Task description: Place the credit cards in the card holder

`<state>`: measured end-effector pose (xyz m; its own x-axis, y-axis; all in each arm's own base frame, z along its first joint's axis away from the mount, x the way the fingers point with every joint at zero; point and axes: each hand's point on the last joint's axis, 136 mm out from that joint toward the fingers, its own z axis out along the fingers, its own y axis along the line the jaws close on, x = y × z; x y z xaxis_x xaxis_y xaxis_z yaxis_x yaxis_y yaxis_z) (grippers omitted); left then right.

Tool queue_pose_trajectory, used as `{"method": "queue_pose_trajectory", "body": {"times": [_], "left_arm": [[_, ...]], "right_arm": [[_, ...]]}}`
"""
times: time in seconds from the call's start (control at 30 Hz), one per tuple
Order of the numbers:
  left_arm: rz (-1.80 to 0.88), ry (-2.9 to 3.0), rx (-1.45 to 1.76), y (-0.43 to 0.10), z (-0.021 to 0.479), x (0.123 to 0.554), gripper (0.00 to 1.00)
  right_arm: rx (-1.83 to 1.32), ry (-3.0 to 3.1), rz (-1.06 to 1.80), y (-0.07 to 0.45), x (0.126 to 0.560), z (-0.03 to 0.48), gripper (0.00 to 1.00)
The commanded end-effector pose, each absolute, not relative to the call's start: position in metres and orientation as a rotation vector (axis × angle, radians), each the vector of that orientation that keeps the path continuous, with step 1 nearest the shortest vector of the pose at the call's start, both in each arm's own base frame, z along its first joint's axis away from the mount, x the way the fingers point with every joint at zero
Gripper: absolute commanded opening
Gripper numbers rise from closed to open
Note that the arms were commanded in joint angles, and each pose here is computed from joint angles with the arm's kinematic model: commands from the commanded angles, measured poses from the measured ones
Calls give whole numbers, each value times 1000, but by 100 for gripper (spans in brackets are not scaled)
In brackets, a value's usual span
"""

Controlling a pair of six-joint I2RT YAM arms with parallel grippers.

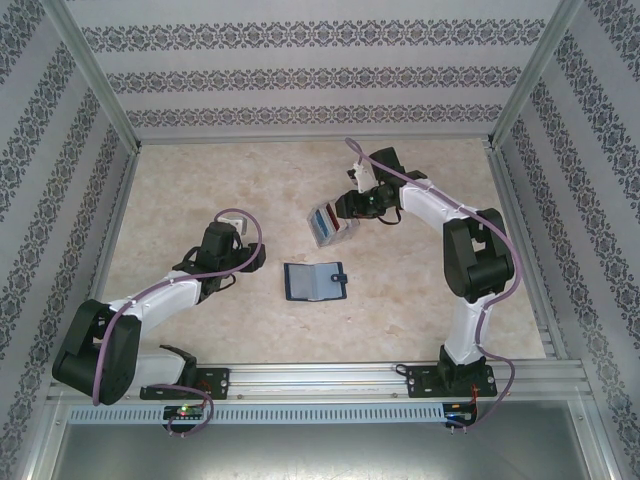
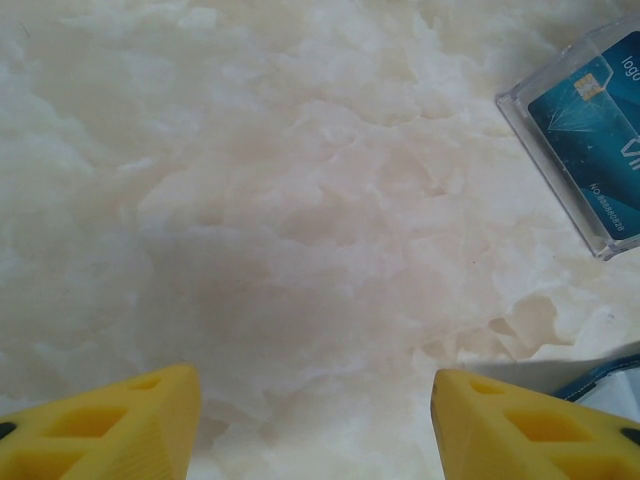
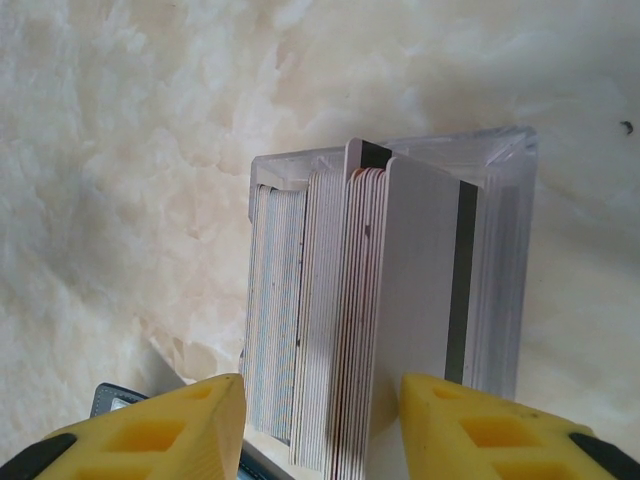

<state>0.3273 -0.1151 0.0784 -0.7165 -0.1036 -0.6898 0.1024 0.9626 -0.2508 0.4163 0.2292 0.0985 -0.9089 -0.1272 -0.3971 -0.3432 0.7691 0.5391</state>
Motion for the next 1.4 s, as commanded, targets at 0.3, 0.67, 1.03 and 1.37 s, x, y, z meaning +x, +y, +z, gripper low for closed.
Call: {"method": "queue_pose_trajectory", "body": {"times": [0.3, 0.67, 1.03, 1.37], "left_arm": [[-361, 2322, 8, -116, 85, 330, 63], [-428, 2386, 47, -130, 71, 333, 63], [-463, 2403, 71, -138, 69, 334, 63], [-454, 2425, 65, -136, 65, 334, 62]], "right_arm": [[-385, 2602, 950, 244, 408, 114, 39], [-380, 2612, 971, 247, 404, 114, 26], [-390, 2584, 951, 246, 404, 121, 21], [-390, 2589, 926, 242, 402, 119, 16]]}}
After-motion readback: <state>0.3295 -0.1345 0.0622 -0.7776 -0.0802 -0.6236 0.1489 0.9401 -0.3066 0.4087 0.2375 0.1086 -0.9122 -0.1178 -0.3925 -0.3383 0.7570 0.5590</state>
